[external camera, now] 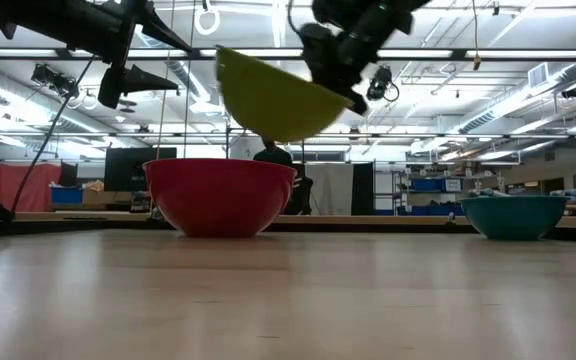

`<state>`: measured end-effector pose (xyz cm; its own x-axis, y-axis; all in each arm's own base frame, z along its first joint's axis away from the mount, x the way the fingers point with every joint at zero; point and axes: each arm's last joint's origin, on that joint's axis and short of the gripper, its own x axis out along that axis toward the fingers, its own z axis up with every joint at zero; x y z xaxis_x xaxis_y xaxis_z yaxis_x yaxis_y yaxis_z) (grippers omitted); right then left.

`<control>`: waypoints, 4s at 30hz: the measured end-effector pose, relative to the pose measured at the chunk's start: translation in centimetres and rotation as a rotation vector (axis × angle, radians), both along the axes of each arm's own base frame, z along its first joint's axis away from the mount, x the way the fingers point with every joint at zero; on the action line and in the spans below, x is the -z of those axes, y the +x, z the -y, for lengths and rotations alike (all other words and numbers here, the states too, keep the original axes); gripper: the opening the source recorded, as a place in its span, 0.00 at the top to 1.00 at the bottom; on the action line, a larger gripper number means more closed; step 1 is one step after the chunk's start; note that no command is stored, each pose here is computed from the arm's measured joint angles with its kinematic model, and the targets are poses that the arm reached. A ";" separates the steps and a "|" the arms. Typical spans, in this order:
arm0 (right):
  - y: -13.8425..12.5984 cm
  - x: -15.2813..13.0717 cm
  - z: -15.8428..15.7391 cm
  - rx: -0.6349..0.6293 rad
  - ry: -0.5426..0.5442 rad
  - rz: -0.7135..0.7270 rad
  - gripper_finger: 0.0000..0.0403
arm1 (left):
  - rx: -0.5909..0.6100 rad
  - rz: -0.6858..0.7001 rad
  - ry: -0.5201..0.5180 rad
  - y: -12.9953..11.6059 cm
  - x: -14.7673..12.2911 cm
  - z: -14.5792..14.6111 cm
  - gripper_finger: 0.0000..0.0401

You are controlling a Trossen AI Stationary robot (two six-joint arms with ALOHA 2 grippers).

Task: Nest bowls inside each other
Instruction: Stack the green bowl on top of the orange bowl, then stack the blue bowl on top of the green bowl

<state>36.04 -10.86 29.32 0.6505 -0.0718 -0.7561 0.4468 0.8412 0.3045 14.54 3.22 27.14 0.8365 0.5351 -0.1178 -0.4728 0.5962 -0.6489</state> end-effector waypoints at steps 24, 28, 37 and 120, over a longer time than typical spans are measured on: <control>9.7 5.7 10.8 0.043 -0.139 -0.080 0.91 | -0.005 0.074 0.086 -0.4 -4.5 0.1 0.22; 9.6 6.7 11.2 -0.027 -0.126 -0.097 0.86 | 0.004 0.077 0.081 -0.4 -4.5 0.2 0.22; 9.0 6.0 11.7 -0.053 -0.116 -0.095 0.56 | -0.004 0.073 0.083 -0.4 -4.5 0.1 0.22; -21.5 7.6 8.1 0.352 -0.056 -0.728 0.39 | -0.055 -0.028 -0.025 3.9 -1.8 -0.7 0.22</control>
<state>14.59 -18.93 21.77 -0.0712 -0.2309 -0.9704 0.7584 0.6194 -0.2031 18.39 3.96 28.94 0.8018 0.5772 -0.1547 -0.5229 0.5526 -0.6490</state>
